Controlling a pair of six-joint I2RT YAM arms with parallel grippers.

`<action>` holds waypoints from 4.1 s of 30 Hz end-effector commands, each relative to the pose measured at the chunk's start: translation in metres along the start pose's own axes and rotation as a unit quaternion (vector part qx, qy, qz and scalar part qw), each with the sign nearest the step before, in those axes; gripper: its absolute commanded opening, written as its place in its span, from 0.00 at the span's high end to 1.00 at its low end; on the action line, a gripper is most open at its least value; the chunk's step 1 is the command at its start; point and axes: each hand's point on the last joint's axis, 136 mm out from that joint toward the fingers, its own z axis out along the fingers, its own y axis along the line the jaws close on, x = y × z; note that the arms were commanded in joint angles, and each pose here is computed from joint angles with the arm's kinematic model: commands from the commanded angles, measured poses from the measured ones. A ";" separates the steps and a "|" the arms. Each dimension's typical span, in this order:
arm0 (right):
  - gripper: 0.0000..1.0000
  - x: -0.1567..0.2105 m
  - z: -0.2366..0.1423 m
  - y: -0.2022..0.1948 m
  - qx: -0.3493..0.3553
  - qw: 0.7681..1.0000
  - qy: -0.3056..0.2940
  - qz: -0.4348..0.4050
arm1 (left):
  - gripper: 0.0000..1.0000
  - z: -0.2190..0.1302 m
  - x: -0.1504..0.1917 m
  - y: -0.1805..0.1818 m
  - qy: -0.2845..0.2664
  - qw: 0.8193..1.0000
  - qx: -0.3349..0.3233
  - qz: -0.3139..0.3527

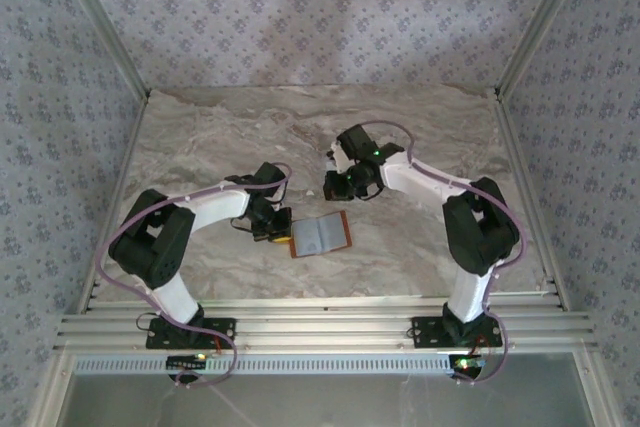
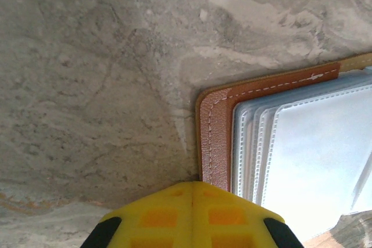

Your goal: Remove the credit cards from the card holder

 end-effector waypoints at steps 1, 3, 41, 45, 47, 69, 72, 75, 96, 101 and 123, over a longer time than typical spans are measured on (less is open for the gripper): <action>0.96 0.007 -0.009 0.022 -0.024 0.998 -0.010 0.054 | 0.95 0.010 0.001 0.007 0.010 1.000 -0.011 0.001; 0.95 0.014 -0.006 0.023 -0.019 0.998 -0.002 0.063 | 0.95 0.010 0.000 0.008 0.008 1.000 -0.010 0.000; 0.86 0.079 0.085 0.045 0.000 0.991 0.104 0.087 | 0.95 0.008 -0.002 0.002 0.019 1.000 -0.003 0.011; 0.85 0.082 0.085 0.036 0.020 0.990 0.107 0.086 | 0.95 0.008 -0.002 0.001 0.020 1.000 -0.002 0.010; 0.84 0.084 0.084 0.032 0.028 0.990 0.108 0.084 | 0.95 0.008 -0.002 0.001 0.020 1.000 -0.002 0.010; 0.69 0.083 0.057 0.007 0.107 0.988 0.089 0.065 | 0.95 0.005 -0.001 0.002 0.022 1.000 -0.008 0.011; 0.68 0.087 0.051 0.000 0.129 0.985 0.097 0.061 | 0.95 0.005 0.000 0.003 0.023 1.000 -0.008 0.011; 0.68 0.085 0.047 -0.003 0.143 0.984 0.094 0.056 | 0.95 0.005 0.001 0.004 0.024 1.000 -0.009 0.012; 0.62 0.079 0.012 -0.028 0.264 0.961 0.081 0.030 | 0.95 0.007 0.001 0.003 0.023 1.000 -0.005 0.015; 0.61 0.080 0.005 -0.038 0.283 0.956 0.076 0.033 | 0.95 0.003 0.000 0.001 0.022 1.000 -0.003 0.018; 0.69 0.081 0.002 -0.036 0.204 0.976 0.051 0.064 | 0.94 -0.028 -0.002 -0.052 -0.002 0.998 0.029 0.055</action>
